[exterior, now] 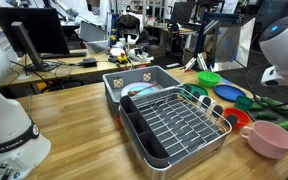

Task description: Pour the contents of the jug into the pink mug

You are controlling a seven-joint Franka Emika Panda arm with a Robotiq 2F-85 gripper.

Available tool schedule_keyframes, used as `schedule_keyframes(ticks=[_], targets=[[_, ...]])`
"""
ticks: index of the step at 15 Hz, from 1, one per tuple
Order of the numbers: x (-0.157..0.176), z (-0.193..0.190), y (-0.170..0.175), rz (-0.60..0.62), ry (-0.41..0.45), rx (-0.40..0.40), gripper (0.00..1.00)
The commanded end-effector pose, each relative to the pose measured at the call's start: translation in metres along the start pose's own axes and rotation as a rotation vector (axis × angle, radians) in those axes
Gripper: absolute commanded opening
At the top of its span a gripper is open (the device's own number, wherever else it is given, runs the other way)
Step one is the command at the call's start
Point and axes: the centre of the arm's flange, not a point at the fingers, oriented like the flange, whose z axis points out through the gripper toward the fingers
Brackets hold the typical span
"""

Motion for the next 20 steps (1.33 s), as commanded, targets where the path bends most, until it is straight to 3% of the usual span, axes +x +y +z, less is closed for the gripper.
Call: schedule_keyframes(ticks=[1, 10, 20], targets=[[0.014, -0.009, 0.016, -0.028, -0.061, 0.009, 0.04], [0.039, -0.020, 0.022, -0.095, -0.223, 0.069, 0.04], [0.051, -0.023, 0.042, -0.102, -0.391, 0.050, 0.04]])
